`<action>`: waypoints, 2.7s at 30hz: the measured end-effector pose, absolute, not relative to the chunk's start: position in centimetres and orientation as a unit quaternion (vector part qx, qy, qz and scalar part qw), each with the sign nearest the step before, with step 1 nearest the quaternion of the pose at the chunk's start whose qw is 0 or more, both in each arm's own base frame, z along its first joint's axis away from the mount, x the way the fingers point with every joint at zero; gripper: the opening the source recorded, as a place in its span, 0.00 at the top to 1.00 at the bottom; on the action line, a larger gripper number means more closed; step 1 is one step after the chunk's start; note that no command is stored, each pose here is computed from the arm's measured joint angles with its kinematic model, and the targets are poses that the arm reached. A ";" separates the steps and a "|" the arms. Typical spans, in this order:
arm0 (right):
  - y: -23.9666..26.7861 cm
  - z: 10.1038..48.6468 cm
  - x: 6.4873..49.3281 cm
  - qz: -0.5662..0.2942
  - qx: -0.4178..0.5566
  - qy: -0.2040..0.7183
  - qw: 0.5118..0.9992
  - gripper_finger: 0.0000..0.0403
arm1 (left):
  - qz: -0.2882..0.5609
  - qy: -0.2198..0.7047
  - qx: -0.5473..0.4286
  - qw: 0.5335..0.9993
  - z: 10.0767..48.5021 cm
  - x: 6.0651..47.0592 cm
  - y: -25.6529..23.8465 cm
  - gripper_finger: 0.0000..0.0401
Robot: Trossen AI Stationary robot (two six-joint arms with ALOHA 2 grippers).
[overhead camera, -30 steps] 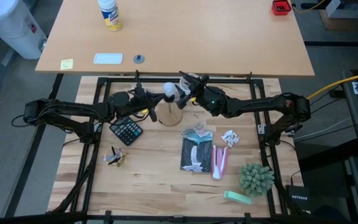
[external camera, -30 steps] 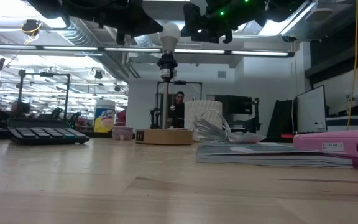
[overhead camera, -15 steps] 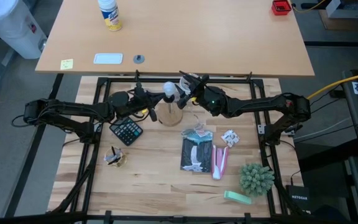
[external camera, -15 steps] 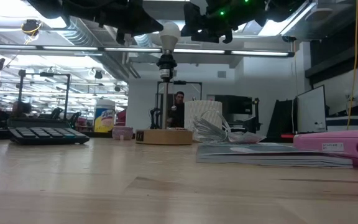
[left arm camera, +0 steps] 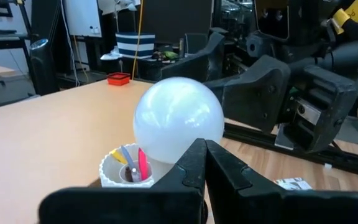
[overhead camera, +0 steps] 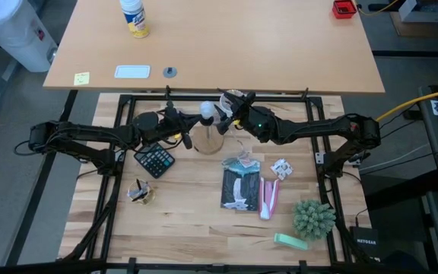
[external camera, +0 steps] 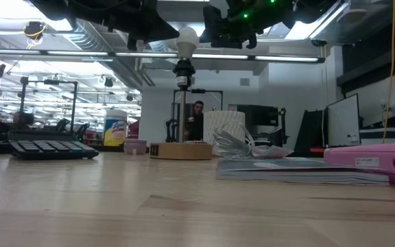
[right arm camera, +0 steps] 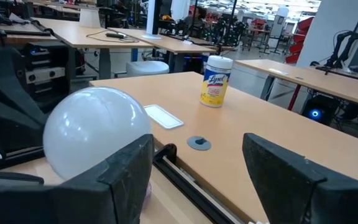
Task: Screw lightbulb
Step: Remove the lightbulb from the lamp
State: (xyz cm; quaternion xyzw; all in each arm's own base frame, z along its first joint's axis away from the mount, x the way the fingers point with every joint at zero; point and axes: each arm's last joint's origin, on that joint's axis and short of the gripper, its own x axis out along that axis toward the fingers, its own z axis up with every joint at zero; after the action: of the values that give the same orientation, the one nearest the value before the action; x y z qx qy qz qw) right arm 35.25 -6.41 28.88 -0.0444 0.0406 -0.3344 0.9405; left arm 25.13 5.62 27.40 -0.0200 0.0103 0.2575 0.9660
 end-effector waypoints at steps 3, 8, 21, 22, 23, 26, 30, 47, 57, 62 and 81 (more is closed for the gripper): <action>-6.4 28.9 35.3 -0.334 -0.044 0.041 0.941 0.37 | 0.257 0.016 -0.022 0.966 27.3 25.1 5.6 1.00; -6.4 28.9 35.3 -0.334 -0.045 0.041 0.941 0.37 | 0.257 0.018 -0.023 0.966 27.2 25.1 5.6 1.00; -6.3 28.6 35.3 -0.323 -0.047 0.050 0.944 0.37 | 0.243 0.022 -0.021 0.970 27.1 25.3 4.8 1.00; -6.2 28.6 35.4 -0.321 -0.047 0.051 0.944 0.37 | 0.243 0.022 -0.019 0.970 27.1 25.3 4.8 1.00; -6.2 28.6 35.4 -0.322 -0.047 0.051 0.944 0.37 | 0.243 0.023 -0.018 0.970 27.1 25.3 4.8 1.00; -6.3 28.6 35.3 -0.325 -0.047 0.051 0.943 0.37 | 0.242 0.024 -0.011 0.970 27.1 25.3 4.8 1.00; -6.3 28.6 35.3 -0.330 -0.047 0.050 0.942 0.37 | 0.245 0.024 -0.010 0.969 27.1 25.3 5.0 1.00; -6.4 28.7 35.3 -0.334 -0.047 0.049 0.940 0.37 | 0.245 0.024 -0.010 0.969 27.1 25.3 5.0 1.00; -6.4 28.1 35.2 -0.333 -0.053 0.078 0.938 0.37 | 0.245 0.023 -0.010 0.969 27.2 25.3 5.0 1.00; -6.4 28.1 35.2 -0.333 -0.054 0.082 0.938 0.37 | 0.245 0.023 -0.010 0.969 27.2 25.3 5.0 1.00; -5.8 28.0 35.6 -0.217 -0.020 0.076 0.973 0.37 | 0.245 0.023 -0.010 0.969 27.2 25.3 5.0 1.00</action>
State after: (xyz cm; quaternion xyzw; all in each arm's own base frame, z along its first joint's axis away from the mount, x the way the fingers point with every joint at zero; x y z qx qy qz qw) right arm 35.57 -5.81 27.96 -0.0200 0.0757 -0.2170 0.9730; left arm 25.28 4.99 27.17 -0.0103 0.0233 0.2449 0.9692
